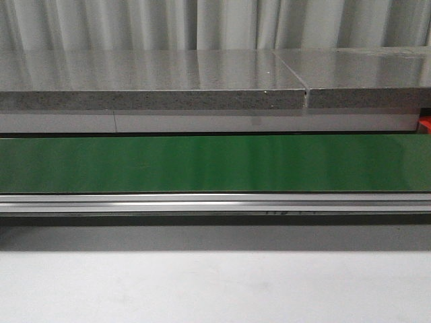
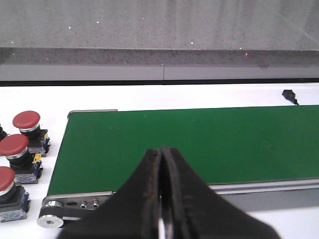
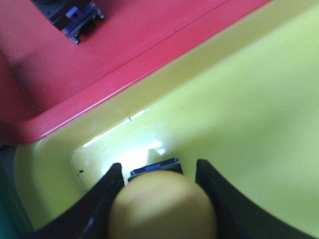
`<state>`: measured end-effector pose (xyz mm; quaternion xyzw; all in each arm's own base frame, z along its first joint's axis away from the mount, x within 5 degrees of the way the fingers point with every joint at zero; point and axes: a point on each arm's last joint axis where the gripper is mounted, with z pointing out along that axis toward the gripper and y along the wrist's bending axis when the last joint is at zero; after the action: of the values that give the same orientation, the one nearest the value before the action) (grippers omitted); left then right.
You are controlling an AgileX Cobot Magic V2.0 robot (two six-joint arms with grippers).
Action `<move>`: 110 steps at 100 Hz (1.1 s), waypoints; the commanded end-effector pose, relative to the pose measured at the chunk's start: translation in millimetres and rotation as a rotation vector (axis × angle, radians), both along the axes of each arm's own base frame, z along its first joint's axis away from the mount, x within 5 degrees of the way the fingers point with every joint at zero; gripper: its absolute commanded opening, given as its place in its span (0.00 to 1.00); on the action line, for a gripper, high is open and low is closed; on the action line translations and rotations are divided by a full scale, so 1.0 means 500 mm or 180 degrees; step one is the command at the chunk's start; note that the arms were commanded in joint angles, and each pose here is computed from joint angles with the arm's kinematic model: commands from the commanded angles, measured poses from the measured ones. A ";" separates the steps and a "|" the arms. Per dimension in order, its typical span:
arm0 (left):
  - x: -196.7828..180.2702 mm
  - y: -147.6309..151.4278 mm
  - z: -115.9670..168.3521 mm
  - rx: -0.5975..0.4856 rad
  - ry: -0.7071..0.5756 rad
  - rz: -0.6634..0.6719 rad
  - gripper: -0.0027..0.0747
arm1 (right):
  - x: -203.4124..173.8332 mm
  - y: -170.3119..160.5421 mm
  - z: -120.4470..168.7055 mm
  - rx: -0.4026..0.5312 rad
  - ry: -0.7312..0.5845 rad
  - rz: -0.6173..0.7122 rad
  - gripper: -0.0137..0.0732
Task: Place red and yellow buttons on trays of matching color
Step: 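Lower the yellow button into the yellow tray and open the right gripper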
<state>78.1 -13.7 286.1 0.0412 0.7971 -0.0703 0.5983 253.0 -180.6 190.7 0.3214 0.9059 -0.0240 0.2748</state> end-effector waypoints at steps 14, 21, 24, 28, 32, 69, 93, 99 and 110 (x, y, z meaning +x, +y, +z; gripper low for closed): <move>0.002 -0.001 0.032 -0.0074 -0.0311 -0.0002 0.01 | 0.003 -0.007 0.036 -0.0112 -0.0188 -0.0053 0.78; 0.002 -0.001 0.032 -0.0074 -0.0311 -0.0002 0.01 | 0.002 -0.006 0.040 -0.0120 -0.0201 -0.0050 0.88; 0.002 -0.001 0.032 -0.0074 -0.0311 -0.0002 0.01 | 0.002 -0.006 0.042 -0.0124 -0.0215 -0.0057 0.89; 0.002 -0.001 0.032 -0.0074 -0.0311 -0.0002 0.01 | 0.002 -0.005 0.048 -0.0131 -0.0264 -0.0080 0.89; 0.002 -0.001 0.032 -0.0074 -0.0311 -0.0002 0.01 | 0.001 -0.004 0.057 -0.0140 -0.0321 -0.0104 0.89; 0.002 -0.001 0.032 -0.0074 -0.0311 -0.0002 0.01 | -0.023 0.110 0.240 -0.0754 -0.1247 0.0351 0.89; 0.002 -0.001 0.032 -0.0074 -0.0311 -0.0002 0.01 | -0.066 0.248 0.343 -0.1153 -0.1817 0.1239 0.89; 0.002 -0.001 0.032 -0.0074 -0.0311 -0.0002 0.01 | -0.076 0.276 0.353 -0.1223 -0.1877 0.1488 0.89; 0.002 -0.001 0.032 -0.0074 -0.0311 -0.0002 0.01 | -0.095 0.314 0.357 -0.1336 -0.1938 0.1855 0.89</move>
<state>78.1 -13.7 286.1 0.0412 0.7971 -0.0703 0.5983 213.8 -34.6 352.9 0.0223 0.8389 -0.0228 0.5433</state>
